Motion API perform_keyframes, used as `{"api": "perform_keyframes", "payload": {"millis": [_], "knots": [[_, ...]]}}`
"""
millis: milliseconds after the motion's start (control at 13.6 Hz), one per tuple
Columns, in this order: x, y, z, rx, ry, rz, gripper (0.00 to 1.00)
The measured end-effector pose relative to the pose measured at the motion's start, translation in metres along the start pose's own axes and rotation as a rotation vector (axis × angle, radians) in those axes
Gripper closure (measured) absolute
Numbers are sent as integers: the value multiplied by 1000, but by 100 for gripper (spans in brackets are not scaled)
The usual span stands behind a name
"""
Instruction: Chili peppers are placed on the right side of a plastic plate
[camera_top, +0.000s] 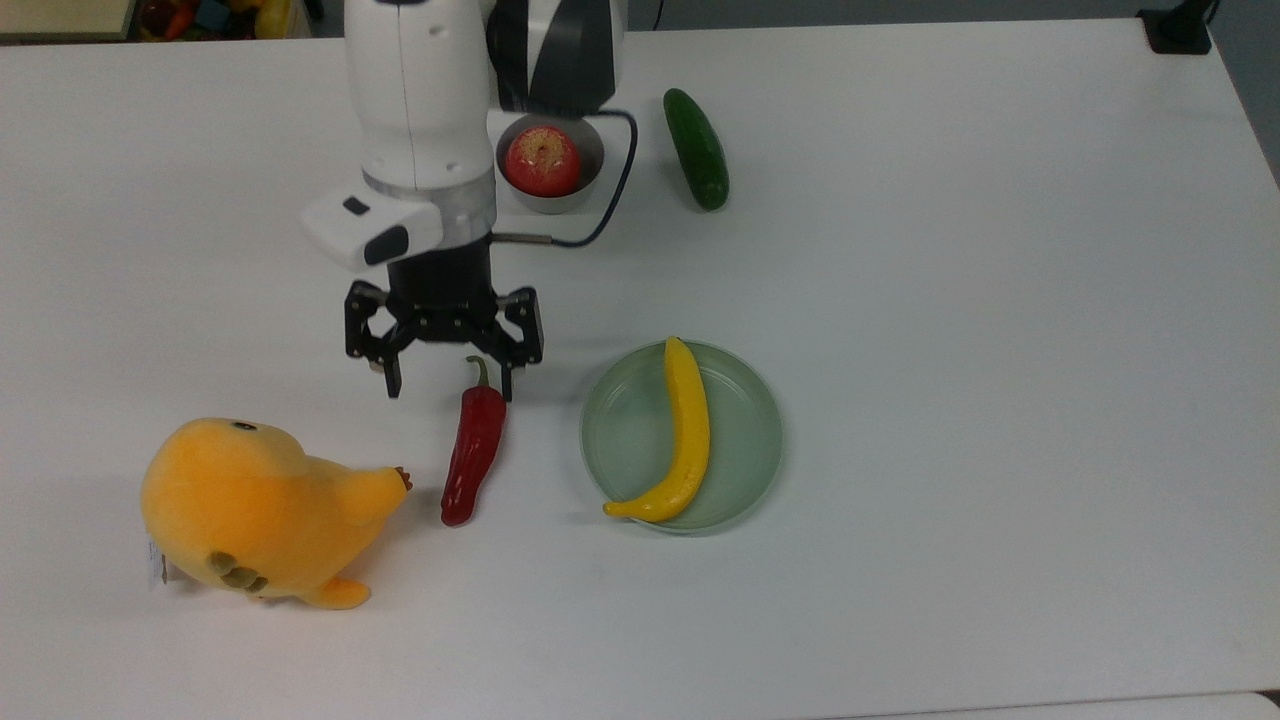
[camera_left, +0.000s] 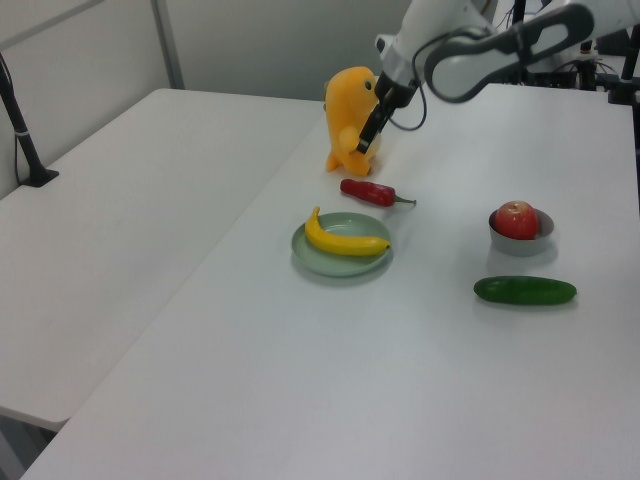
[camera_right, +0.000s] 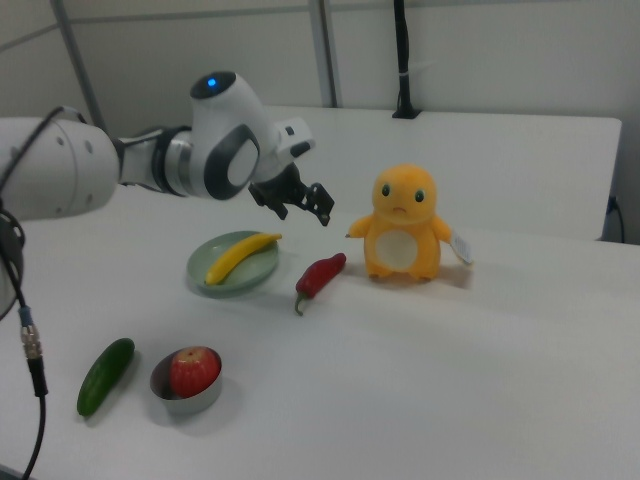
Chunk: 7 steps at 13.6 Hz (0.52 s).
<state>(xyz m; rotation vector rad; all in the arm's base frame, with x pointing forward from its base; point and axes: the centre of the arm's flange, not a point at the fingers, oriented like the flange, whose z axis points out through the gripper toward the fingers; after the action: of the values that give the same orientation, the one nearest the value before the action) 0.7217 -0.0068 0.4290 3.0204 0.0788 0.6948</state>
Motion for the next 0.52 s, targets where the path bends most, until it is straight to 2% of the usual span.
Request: {"api": "perform_keyframes", "payload": {"millis": [221, 516], "knots": [[1, -3, -45, -1, -69, -3, 0], [-13, 0, -116, -10, -216, 0, 0]]}}
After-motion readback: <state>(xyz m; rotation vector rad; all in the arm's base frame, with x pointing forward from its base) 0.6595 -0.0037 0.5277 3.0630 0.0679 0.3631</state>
